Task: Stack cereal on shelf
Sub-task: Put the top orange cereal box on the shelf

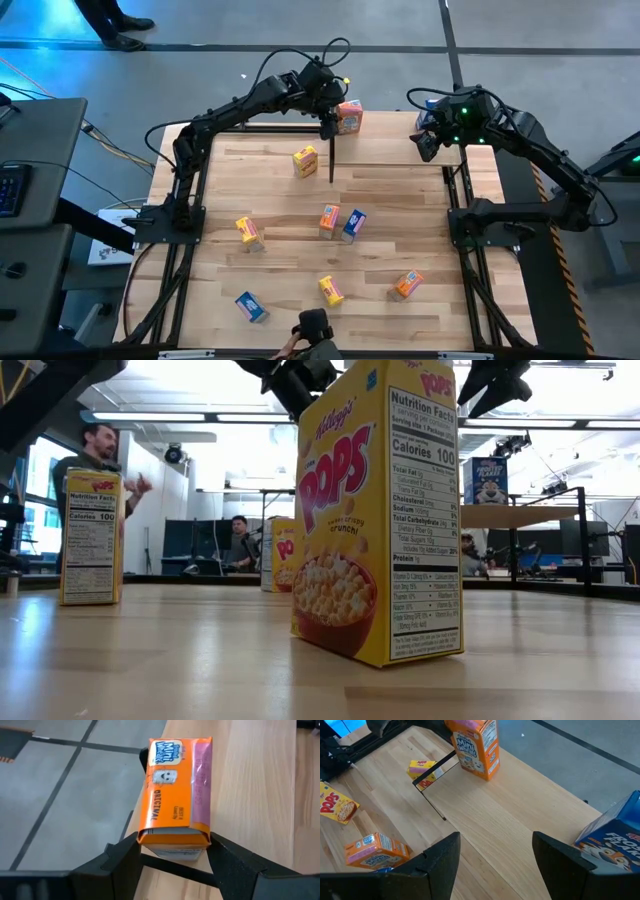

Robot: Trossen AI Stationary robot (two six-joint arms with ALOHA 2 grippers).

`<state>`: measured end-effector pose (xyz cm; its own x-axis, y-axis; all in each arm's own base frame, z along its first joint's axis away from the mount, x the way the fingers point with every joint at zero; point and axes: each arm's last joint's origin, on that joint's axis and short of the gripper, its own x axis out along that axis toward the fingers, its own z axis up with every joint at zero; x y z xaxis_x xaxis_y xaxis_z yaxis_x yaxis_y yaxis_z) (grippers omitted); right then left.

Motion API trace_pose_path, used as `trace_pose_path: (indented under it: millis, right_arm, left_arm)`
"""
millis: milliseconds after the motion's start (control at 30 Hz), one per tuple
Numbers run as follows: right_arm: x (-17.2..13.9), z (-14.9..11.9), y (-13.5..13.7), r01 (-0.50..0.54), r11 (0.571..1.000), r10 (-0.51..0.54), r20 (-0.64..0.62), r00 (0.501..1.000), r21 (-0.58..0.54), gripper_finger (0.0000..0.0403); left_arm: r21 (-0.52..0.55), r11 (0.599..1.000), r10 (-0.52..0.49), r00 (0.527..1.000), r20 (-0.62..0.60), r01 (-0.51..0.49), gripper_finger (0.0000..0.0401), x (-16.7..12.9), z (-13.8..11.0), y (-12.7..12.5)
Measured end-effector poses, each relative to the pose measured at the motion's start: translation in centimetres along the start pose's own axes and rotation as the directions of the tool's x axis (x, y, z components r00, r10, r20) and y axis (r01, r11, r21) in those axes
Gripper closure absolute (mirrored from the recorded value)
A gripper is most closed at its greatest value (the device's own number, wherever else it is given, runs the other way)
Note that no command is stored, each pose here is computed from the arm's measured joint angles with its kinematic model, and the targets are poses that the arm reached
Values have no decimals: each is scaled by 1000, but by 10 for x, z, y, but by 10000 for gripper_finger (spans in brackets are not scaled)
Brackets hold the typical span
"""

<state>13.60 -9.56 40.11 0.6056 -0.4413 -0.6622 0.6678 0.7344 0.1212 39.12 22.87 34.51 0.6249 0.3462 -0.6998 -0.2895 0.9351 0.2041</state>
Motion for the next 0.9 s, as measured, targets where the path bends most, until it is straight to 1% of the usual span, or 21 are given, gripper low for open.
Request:
trace_pose_path:
  millis: [233, 367, 533, 767, 900]
  right_arm:
    - [0, 0, 0, 0, 1000, 0, 0, 1000, 0, 163]
    - [0, 0, 0, 0, 1000, 0, 0, 1000, 0, 163]
    - [0, 0, 0, 0, 1000, 0, 0, 1000, 0, 163]
    - [0, 0, 0, 0, 1000, 0, 0, 1000, 0, 163]
    - [0, 0, 0, 0, 1000, 0, 0, 1000, 0, 163]
  left_arm:
    - [-51, 999, 5, 1000, -9, -5, 185, 0, -1, 2]
    - [-69, 998, 9, 1000, -16, -10, 164, -1, -3, 5]
    - [-48, 997, 51, 998, -36, -52, 135, -8, -3, 7]
    - [-23, 998, 65, 998, 3, -65, 133, -25, 2, 6]
    - [-23, 998, 66, 998, 4, -66, 134, -32, 3, 3]
